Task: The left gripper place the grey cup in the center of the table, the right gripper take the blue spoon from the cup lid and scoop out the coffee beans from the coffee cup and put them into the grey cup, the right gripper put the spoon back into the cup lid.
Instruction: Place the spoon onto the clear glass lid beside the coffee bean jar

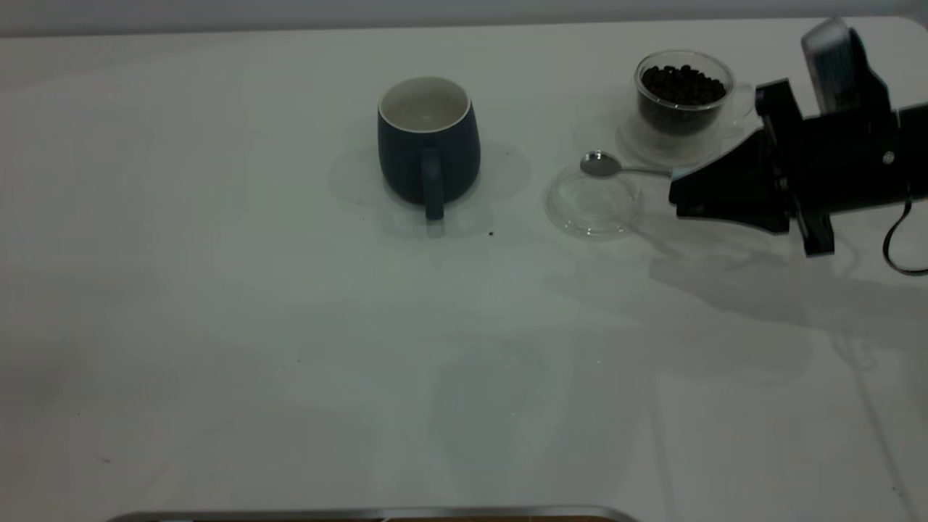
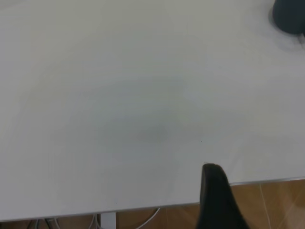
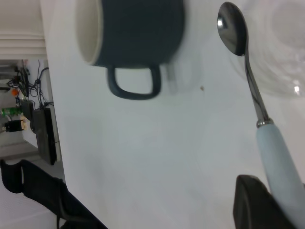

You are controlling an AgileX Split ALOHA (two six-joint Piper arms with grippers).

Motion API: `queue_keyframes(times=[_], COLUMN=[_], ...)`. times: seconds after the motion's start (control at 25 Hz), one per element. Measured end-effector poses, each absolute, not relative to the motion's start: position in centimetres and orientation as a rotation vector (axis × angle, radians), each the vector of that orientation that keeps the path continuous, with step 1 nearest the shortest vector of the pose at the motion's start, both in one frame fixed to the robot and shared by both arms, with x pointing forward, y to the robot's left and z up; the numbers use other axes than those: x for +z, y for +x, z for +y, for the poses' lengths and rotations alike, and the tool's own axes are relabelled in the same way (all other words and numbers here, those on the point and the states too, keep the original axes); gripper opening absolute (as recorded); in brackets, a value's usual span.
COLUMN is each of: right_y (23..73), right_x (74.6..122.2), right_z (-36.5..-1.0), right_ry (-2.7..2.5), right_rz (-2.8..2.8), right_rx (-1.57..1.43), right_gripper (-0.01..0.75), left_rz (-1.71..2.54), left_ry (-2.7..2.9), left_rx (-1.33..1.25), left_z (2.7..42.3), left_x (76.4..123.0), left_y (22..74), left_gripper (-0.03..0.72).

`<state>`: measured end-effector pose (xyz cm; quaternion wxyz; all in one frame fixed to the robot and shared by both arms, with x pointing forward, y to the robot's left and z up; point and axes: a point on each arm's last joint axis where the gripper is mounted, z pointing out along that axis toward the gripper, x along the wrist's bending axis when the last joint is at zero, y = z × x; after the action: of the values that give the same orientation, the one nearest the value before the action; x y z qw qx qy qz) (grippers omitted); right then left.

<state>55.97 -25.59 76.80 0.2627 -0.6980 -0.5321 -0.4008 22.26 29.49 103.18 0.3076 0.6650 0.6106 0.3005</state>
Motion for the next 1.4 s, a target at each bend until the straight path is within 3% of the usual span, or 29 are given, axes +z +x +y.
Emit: queue_keyframes(times=[0.92,1.4], right_y=[60.2,60.1], right_x=[74.1,72.8], right_z=[-25.9,-25.3], right_ry=[-1.833,-1.791], right_rz=[-1.484,-1.476], right_rx=[-1.019,-0.973], right_gripper=[0.084,0.097], left_rz=[1.614,1.614], left_ry=[1.759,1.759], left_rx=[0.794,0.794], left_z=[29.5,29.5], left_x=[103.2,103.2], left_y=[22.3,22.3], left_gripper=[0.513,0.513])
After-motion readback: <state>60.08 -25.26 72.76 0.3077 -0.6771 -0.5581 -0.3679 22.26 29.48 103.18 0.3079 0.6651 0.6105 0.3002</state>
